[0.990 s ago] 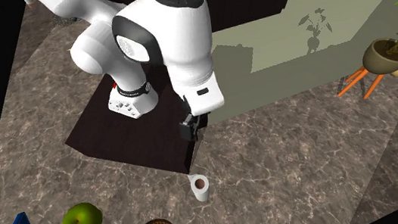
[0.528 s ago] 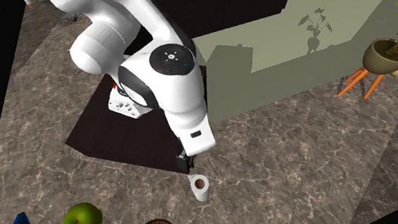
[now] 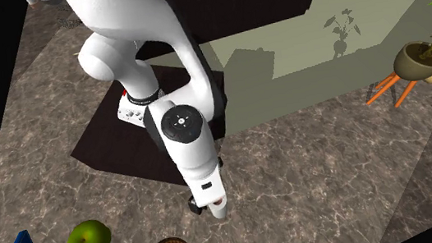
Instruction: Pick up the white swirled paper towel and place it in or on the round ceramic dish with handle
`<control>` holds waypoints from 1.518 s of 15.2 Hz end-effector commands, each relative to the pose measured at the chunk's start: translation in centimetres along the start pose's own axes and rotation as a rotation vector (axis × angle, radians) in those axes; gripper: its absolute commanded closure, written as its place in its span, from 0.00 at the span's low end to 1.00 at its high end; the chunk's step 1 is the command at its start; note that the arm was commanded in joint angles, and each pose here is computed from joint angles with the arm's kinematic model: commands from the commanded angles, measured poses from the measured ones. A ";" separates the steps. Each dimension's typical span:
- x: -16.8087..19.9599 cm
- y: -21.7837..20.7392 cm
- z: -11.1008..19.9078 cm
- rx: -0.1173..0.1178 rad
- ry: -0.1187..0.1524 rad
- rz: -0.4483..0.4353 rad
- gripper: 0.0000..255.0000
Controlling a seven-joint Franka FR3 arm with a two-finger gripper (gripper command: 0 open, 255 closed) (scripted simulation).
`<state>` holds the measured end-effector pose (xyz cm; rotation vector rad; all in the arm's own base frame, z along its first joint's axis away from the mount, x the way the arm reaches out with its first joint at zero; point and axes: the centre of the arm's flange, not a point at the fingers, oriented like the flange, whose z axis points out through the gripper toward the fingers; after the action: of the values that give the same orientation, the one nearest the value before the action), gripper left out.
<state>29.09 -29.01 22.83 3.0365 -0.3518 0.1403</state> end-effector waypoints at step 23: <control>-0.2 0.6 4.2 -0.004 0.002 0.004 1.00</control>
<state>29.17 -29.86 18.66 3.0322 -0.3564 0.1433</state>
